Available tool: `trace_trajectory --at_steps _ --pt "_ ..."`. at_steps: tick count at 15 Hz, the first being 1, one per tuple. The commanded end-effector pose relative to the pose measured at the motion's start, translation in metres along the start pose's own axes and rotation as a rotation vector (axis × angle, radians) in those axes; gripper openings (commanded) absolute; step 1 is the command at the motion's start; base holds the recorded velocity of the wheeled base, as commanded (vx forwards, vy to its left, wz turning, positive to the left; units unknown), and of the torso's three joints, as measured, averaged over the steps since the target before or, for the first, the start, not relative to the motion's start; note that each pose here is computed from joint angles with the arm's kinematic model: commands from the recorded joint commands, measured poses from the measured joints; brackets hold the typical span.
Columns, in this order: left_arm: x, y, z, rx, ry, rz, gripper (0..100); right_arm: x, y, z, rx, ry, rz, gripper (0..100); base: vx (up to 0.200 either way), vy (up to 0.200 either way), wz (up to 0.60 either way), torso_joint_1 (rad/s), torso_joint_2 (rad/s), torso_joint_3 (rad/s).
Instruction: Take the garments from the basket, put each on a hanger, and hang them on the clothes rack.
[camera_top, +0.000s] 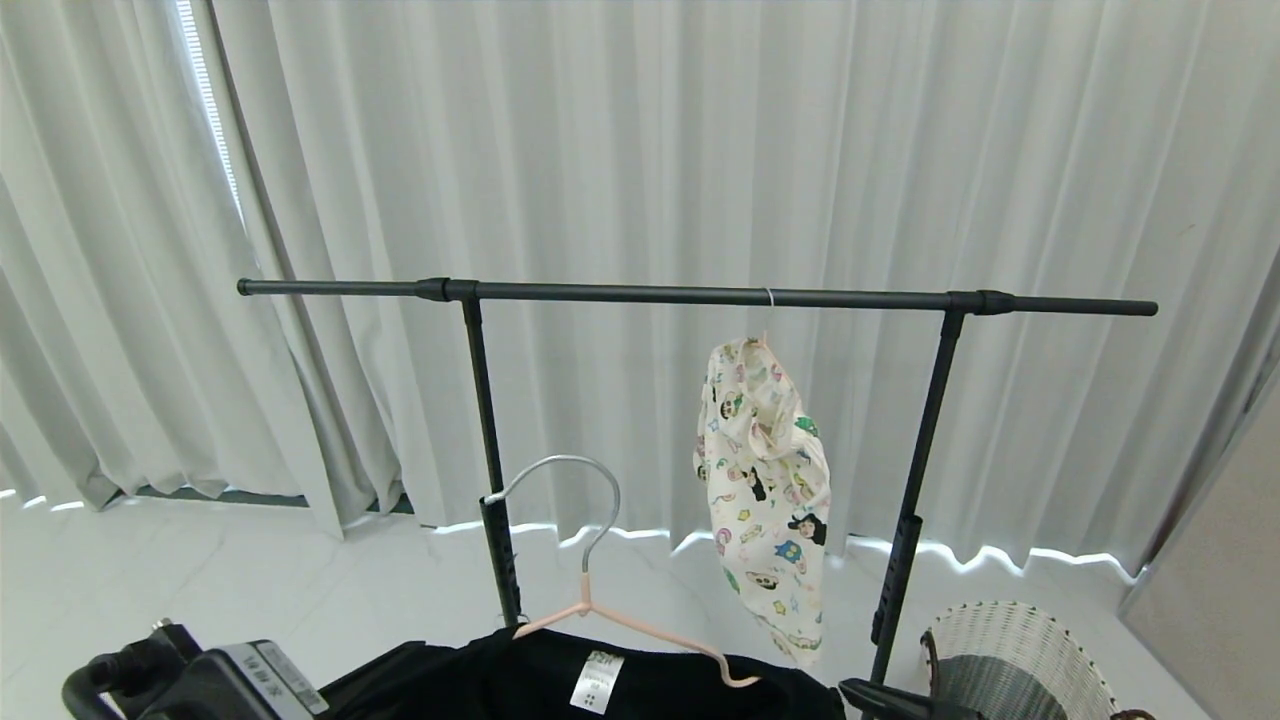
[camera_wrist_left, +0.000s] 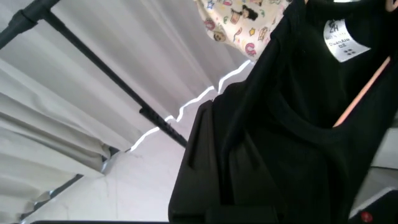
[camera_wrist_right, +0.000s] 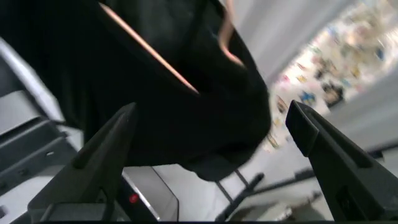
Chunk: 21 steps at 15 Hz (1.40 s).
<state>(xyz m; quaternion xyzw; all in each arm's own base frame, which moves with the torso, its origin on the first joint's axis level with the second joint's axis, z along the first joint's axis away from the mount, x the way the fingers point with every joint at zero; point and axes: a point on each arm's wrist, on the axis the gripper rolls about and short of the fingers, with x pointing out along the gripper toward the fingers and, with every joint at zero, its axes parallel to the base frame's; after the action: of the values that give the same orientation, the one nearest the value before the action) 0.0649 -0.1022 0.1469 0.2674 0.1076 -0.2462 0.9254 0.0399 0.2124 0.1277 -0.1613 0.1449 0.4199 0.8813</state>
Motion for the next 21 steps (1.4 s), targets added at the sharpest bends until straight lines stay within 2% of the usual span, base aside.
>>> trace_trajectory --at_steps 1,3,5,6,9,14,19,21 --pt "-0.013 0.000 -0.016 0.012 -0.032 -0.042 0 0.006 -0.007 0.009 -0.016 -0.018 0.014 100 0.000 0.000 0.00 0.000 0.00 0.000" --pt "-0.024 0.001 -0.025 0.013 -0.080 -0.078 0 0.006 -0.010 0.020 -0.047 -0.057 0.125 100 0.000 0.000 0.00 0.000 0.00 0.000" --pt "-0.029 0.006 -0.024 -0.003 -0.116 -0.073 0 0.007 -0.007 0.031 -0.042 -0.087 0.246 100 0.000 0.000 0.00 0.000 0.00 0.000" --pt "-0.033 0.008 -0.025 0.016 -0.139 -0.074 0 0.011 -0.004 0.035 -0.043 -0.089 0.281 100 0.000 0.000 0.00 0.000 0.00 0.000" --pt "-0.042 0.014 -0.025 0.084 -0.207 -0.075 0 0.025 0.003 0.045 -0.044 -0.083 0.337 100 0.000 0.000 0.00 0.000 0.00 0.000" --pt "-0.049 0.021 -0.021 0.117 -0.262 -0.050 0 0.047 0.010 0.042 -0.045 -0.039 0.372 100 0.000 0.000 0.00 0.000 0.00 0.000" --pt "-0.054 0.025 -0.026 0.149 -0.289 -0.035 0 0.054 0.005 0.055 -0.035 -0.034 0.440 100 0.000 0.000 0.00 0.000 0.00 0.000" --pt "-0.055 0.025 -0.023 0.151 -0.315 -0.072 0 0.061 0.007 0.059 -0.035 -0.035 0.445 100 0.000 0.000 0.00 0.000 0.00 0.000"
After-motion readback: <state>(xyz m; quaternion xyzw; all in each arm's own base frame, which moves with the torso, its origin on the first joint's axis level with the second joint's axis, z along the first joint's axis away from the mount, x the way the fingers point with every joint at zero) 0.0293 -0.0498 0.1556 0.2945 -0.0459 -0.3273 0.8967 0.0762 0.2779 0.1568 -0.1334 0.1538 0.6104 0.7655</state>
